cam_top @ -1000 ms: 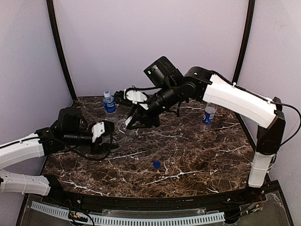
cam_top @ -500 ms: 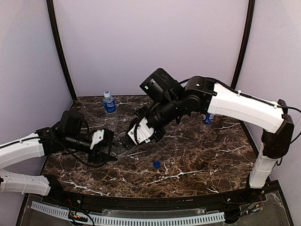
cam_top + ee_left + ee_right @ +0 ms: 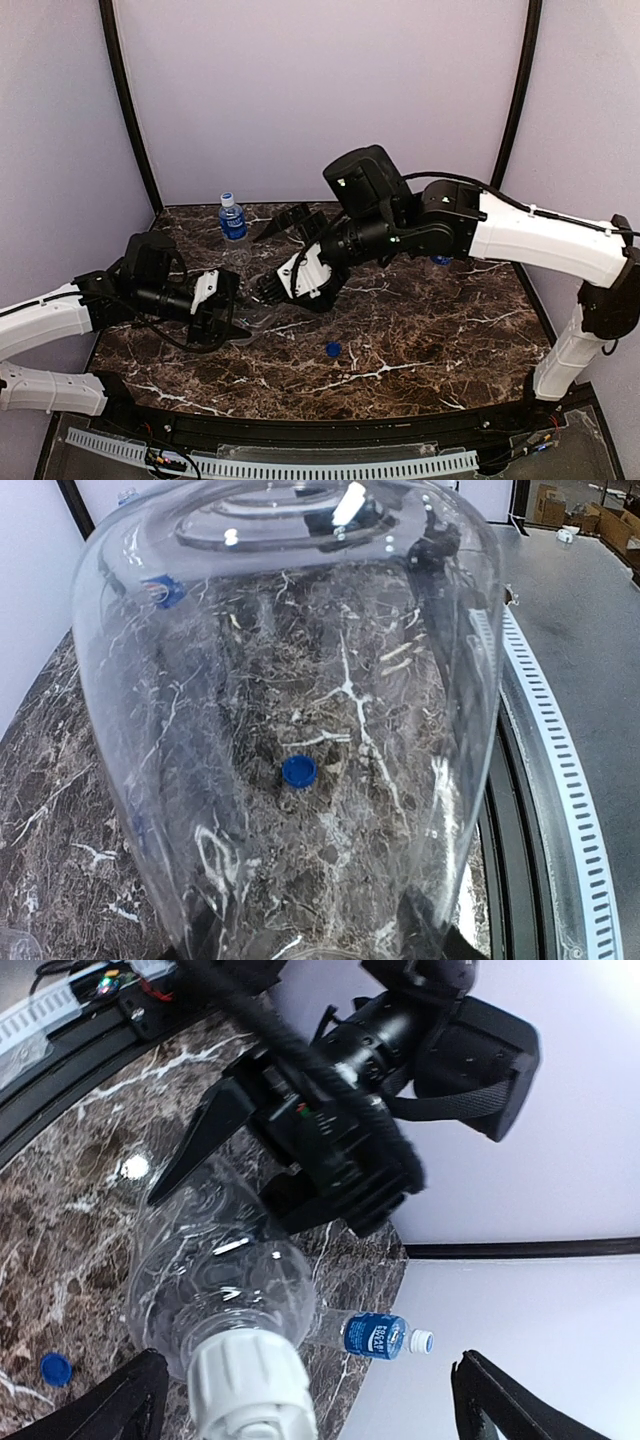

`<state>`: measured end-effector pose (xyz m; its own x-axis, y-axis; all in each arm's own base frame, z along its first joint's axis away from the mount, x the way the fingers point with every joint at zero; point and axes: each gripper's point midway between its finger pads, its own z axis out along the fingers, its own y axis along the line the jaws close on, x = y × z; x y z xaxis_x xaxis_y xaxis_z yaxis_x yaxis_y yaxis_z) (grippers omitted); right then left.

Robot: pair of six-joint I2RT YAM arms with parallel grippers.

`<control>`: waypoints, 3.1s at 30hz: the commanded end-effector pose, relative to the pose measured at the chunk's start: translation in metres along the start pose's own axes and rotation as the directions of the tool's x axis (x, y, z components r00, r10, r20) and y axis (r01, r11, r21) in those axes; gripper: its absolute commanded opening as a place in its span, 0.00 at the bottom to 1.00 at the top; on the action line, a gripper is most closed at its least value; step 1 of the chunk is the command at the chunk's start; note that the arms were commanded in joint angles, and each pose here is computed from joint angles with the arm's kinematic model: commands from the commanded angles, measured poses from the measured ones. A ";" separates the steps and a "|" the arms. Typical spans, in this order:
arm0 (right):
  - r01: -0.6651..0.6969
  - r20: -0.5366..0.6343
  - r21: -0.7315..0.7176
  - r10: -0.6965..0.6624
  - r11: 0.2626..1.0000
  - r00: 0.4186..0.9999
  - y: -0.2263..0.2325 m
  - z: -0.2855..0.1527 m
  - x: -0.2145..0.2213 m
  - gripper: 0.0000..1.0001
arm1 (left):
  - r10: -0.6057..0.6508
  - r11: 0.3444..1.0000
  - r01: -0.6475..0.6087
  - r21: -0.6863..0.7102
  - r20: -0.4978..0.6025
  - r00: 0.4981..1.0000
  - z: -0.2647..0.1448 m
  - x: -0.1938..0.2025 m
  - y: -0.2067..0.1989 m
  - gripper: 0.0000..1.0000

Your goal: Unscrew the bottle caps

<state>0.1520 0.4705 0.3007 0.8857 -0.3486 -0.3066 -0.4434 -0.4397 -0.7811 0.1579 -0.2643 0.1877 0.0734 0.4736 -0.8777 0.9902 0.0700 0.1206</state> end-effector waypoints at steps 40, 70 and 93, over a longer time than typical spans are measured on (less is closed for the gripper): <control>-0.997 0.004 0.050 0.998 -0.056 -0.056 -0.070 0.018 0.053 0.33 | 0.181 0.730 -0.206 -0.652 -0.106 0.978 -0.036 -0.004 0.117 0.25; -0.090 -0.084 -0.279 0.069 0.956 0.994 0.037 0.008 -0.011 0.00 | 0.062 0.997 -0.064 0.037 0.052 0.997 -0.003 -0.006 -0.011 0.22; -0.539 0.065 0.116 0.535 0.834 0.842 -0.058 -0.021 -0.015 0.99 | 0.137 0.912 -0.125 -0.392 0.004 0.991 -0.012 -0.003 0.063 0.19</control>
<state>0.1458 0.4746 0.3251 0.7229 -0.4850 -0.4921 -0.6679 -0.3082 -0.6774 0.1822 -0.2593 0.1856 0.1561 0.4765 -0.8652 0.9482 0.1732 0.2664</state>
